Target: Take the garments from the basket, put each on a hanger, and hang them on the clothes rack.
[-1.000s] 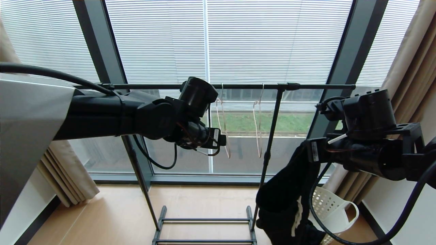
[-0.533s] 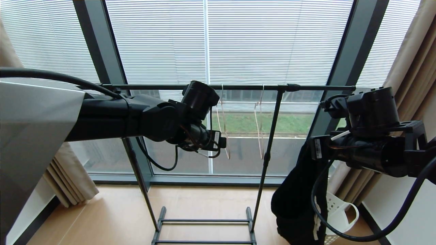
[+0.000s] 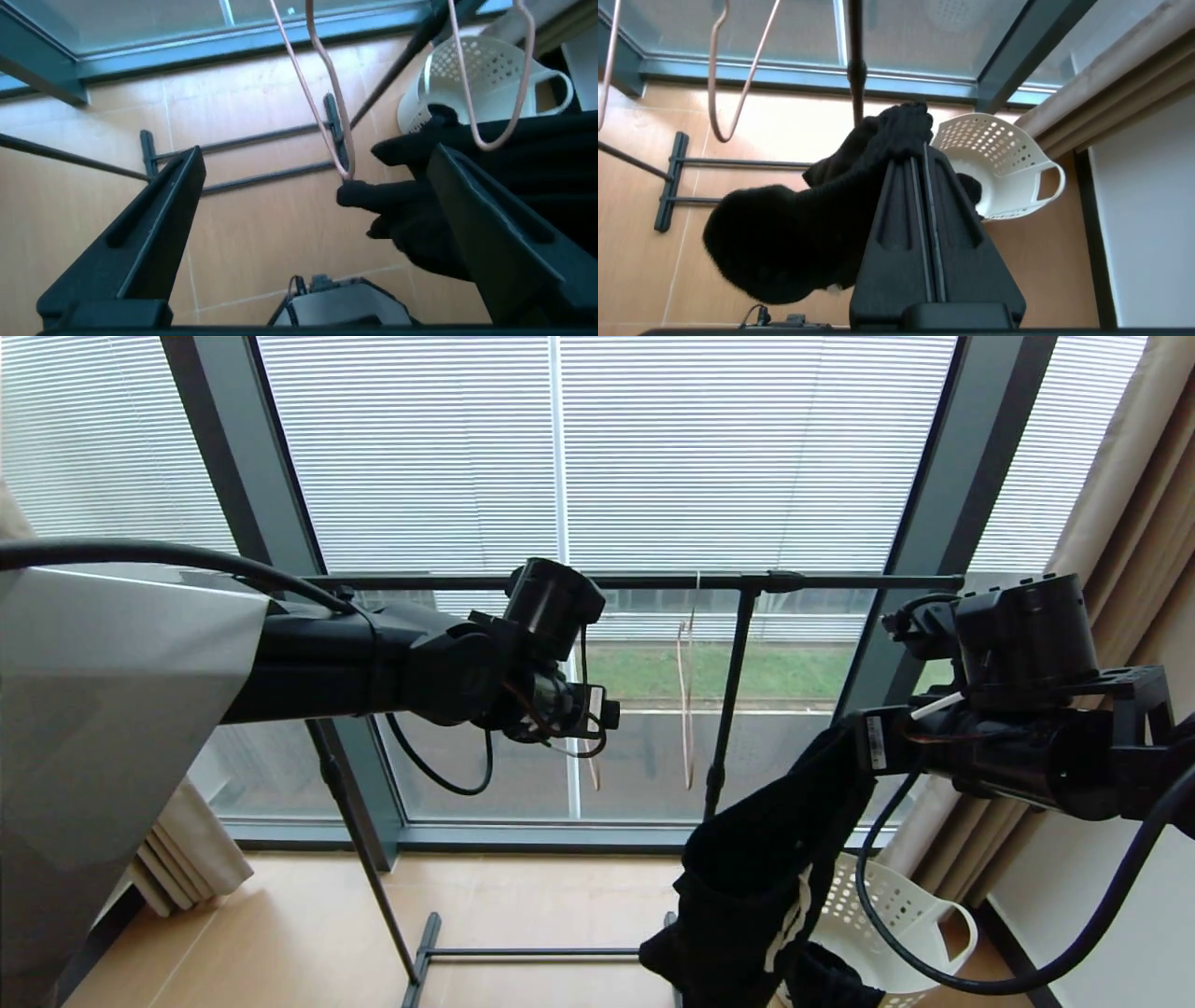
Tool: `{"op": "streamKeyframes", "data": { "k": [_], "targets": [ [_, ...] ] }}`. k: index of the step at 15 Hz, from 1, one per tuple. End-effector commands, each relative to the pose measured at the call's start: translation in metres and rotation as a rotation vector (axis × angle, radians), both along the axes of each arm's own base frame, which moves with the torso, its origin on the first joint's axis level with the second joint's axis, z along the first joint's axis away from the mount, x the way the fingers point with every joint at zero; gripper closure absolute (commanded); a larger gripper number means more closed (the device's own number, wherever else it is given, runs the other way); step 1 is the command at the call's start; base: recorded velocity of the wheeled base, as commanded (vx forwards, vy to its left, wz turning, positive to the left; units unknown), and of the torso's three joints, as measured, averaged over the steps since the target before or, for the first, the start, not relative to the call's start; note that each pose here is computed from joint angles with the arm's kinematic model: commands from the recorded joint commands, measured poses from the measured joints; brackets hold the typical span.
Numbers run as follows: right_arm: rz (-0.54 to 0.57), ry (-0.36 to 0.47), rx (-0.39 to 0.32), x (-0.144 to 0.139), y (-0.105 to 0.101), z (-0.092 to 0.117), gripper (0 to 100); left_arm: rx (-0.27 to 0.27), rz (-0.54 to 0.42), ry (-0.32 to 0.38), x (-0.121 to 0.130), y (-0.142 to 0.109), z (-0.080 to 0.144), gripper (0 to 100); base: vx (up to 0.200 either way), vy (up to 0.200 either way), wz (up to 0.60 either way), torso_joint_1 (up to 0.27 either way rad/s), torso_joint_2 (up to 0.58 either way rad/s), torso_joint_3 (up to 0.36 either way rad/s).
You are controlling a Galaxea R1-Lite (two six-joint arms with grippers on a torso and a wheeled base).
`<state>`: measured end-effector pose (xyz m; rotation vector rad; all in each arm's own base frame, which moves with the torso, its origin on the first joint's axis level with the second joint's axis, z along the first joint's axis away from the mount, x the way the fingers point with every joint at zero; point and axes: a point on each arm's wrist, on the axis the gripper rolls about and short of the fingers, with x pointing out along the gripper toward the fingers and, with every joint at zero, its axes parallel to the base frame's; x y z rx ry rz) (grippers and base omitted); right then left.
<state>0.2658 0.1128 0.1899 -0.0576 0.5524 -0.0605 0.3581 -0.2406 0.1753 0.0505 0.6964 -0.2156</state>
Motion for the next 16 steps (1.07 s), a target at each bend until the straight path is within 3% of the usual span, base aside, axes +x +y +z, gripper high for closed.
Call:
{"op": "streamKeyframes", "data": {
  "k": [1, 7, 10, 16],
  "targets": [
    [0.002, 0.003, -0.001, 0.0, 0.001, -0.001, 100, 0.01, 0.015, 0.005, 0.009, -0.002, -0.009, 0, 0.0, 0.0, 0.0, 0.0, 0.0, 0.0],
    [0.005, 0.006, 0.0, 0.0, 0.001, -0.001, 100, -0.007, 0.036, -0.014, 0.035, -0.012, -0.023, 0, 0.0, 0.0, 0.0, 0.0, 0.0, 0.0],
    [0.002, 0.01, -0.003, 0.001, 0.001, -0.003, 100, -0.022, 0.068, -0.029, 0.061, -0.013, -0.038, 0, 0.0, 0.0, 0.0, 0.0, 0.0, 0.0],
    [0.001, 0.021, -0.009, 0.003, 0.002, -0.007, 100, 0.0, 0.077, 0.01, 0.069, -0.014, -0.065, 0, 0.0, 0.0, 0.0, 0.0, 0.0, 0.0]
  ]
}}
